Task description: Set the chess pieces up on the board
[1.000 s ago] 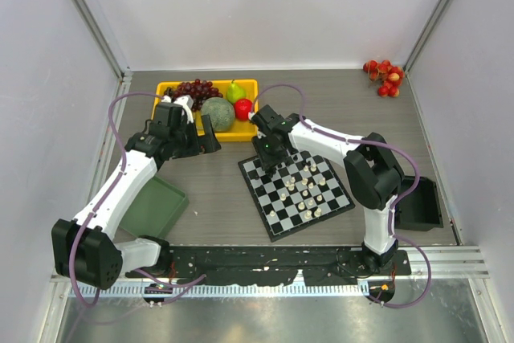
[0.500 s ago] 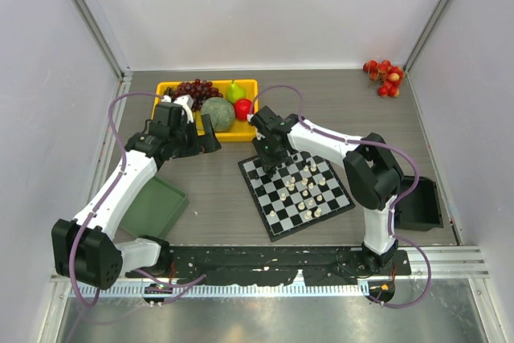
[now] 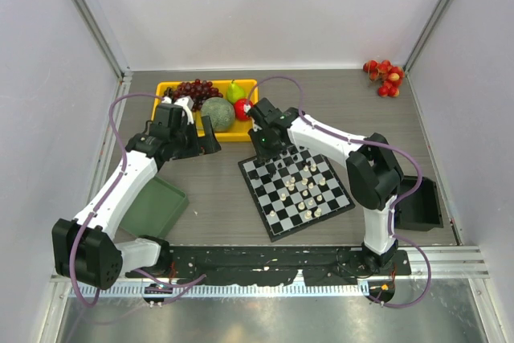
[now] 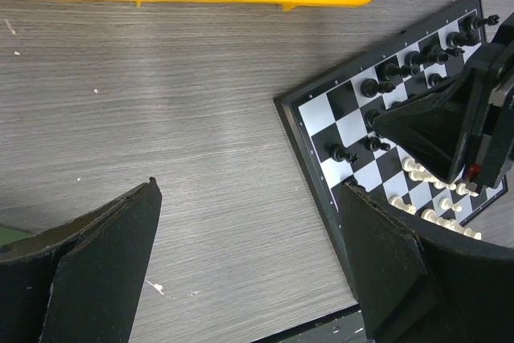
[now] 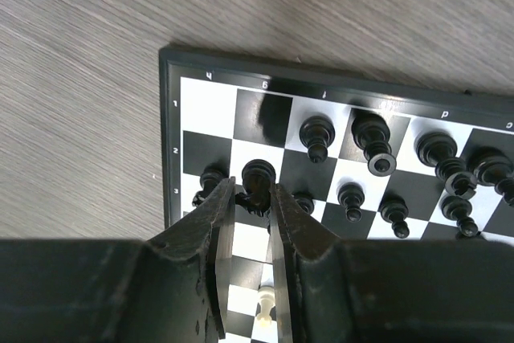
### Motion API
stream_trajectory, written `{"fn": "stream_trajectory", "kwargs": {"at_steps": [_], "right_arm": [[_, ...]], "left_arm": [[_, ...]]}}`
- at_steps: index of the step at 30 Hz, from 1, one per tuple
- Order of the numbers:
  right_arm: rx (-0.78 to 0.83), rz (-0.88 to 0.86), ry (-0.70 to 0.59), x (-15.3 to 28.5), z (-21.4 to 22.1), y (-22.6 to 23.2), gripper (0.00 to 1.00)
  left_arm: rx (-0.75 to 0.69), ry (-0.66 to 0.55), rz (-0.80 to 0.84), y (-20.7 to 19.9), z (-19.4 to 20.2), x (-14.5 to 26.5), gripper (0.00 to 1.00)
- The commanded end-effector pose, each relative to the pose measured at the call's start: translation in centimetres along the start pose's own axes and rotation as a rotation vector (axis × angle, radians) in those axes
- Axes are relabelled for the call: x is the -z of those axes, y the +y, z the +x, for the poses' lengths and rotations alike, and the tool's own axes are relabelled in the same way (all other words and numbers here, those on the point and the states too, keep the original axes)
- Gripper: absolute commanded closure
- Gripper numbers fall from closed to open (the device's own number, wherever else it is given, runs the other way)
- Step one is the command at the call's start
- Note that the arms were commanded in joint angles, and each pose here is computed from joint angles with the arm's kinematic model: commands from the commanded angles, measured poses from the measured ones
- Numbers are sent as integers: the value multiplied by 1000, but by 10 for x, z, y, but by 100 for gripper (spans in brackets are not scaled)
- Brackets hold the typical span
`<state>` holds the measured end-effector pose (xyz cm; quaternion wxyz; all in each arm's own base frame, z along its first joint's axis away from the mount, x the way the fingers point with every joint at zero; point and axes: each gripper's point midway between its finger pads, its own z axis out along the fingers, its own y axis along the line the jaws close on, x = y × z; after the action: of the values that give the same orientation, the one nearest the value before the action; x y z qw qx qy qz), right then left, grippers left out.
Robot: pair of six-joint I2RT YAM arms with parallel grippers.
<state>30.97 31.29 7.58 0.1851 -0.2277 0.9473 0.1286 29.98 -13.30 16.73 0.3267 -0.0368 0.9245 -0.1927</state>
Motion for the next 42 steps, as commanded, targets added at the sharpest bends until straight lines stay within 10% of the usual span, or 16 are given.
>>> {"fn": "stream_trajectory", "kwargs": {"at_steps": [1, 31, 42], "right_arm": [[1, -27, -63, 9, -25, 12, 78], [-9, 6, -41, -26, -32, 9, 76], [32, -94, -117, 22, -52, 29, 54]], "left_arm": [[-6, -42, 29, -7, -8, 6, 1], [-8, -28, 16, -4, -6, 2, 1], [-9, -27, 25, -7, -8, 2, 1]]}}
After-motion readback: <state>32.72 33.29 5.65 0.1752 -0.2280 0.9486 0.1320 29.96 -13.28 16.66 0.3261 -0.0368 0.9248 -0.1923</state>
